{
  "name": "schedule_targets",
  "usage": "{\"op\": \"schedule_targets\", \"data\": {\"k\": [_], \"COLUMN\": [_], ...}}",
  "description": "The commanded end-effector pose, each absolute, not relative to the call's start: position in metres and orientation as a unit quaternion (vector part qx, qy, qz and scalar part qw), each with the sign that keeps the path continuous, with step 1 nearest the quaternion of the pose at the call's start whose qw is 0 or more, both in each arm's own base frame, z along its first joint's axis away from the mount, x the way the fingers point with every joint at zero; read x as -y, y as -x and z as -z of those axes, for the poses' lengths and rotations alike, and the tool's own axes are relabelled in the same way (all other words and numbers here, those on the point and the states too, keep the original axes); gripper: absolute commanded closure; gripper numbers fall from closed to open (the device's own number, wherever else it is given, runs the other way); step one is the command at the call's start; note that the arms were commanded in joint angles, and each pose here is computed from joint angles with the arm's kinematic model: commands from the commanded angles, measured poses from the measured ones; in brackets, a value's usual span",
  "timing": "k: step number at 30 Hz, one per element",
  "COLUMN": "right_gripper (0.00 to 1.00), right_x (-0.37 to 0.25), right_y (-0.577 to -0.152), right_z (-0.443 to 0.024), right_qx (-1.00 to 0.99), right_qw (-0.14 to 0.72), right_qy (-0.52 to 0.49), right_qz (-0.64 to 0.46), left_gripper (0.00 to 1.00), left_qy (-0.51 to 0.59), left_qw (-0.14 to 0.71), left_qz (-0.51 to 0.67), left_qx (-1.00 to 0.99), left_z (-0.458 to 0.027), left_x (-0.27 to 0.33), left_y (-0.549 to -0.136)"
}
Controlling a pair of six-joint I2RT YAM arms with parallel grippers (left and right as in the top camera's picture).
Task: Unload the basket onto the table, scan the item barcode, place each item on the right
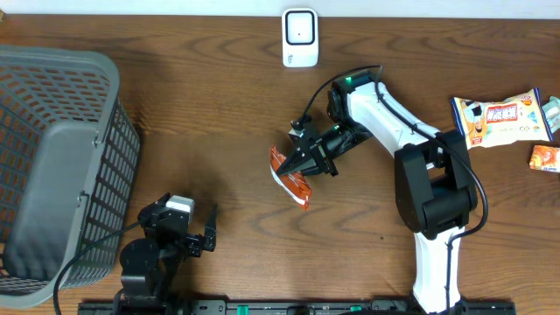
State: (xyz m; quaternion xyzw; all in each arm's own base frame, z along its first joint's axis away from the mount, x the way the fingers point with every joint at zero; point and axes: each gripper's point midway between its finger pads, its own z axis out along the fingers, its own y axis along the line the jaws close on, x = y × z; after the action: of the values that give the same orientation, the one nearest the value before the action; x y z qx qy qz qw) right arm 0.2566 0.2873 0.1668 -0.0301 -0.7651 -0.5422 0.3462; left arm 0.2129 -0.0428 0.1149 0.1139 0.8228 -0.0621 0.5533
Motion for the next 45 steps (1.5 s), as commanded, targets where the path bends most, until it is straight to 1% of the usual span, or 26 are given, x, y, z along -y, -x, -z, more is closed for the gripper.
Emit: {"op": "schedule_targets", "data": {"k": [1,5,11,15,19,23,29,34,36,40,45], "right_gripper": [0.99,0.99,0.99,0.99,0.99,0.99,0.99,0.99,0.99,0.99,0.99], "right_x": [-0.295,-0.295,-0.291,-0.282,-0.266,-0.254,-0.242,-0.224,-0.221,-0.208,-0.179], "right_y": [-0.261,-0.262,-0.266,-0.267,-0.256,-0.253,-0.261,-0.260,-0.261,-0.267,-0.264], "right_z": [-0.174,-0.175,-0.175,-0.167,-0.146,-0.135,-0.132,-0.121,-0.126,-0.153,-0.198], "right_qx": [0.746,0.742,0.742,0.761,0.800,0.816,0.821,0.843,0.847,0.859,0.887], "right_qw": [0.351,0.366,0.360,0.320,0.313,0.292,0.279,0.290,0.281,0.238,0.140], "right_qy": [0.047,0.070,0.073,0.019,-0.035,-0.087,-0.083,-0.080,-0.083,-0.076,-0.115], "right_qz": [0.564,0.557,0.560,0.564,0.511,0.491,0.492,0.445,0.444,0.448,0.426], "left_gripper": [0.02,0.02,0.02,0.02,0.02,0.02,0.02,0.02,0.02,0.02,0.02], "left_qy": [-0.119,-0.119,-0.119,-0.119,-0.119,-0.119,-0.119,-0.119,-0.119,-0.119,-0.119], "left_qw": [0.542,0.542,0.542,0.542,0.542,0.542,0.542,0.542,0.542,0.542,0.542], "left_qz": [0.059,0.058,0.059,0.059,0.059,0.059,0.058,0.059,0.059,0.059,0.059], "left_qx": [-0.830,-0.830,-0.830,-0.830,-0.830,-0.830,-0.830,-0.830,-0.830,-0.830,-0.830], "left_z": [-0.105,-0.105,-0.105,-0.105,-0.105,-0.105,-0.105,-0.105,-0.105,-0.105,-0.105], "left_x": [0.043,0.043,0.043,0.043,0.043,0.043,0.043,0.043,0.043,0.043,0.043], "left_y": [-0.211,-0.211,-0.211,-0.211,-0.211,-0.211,-0.211,-0.211,-0.211,-0.211,-0.211]}}
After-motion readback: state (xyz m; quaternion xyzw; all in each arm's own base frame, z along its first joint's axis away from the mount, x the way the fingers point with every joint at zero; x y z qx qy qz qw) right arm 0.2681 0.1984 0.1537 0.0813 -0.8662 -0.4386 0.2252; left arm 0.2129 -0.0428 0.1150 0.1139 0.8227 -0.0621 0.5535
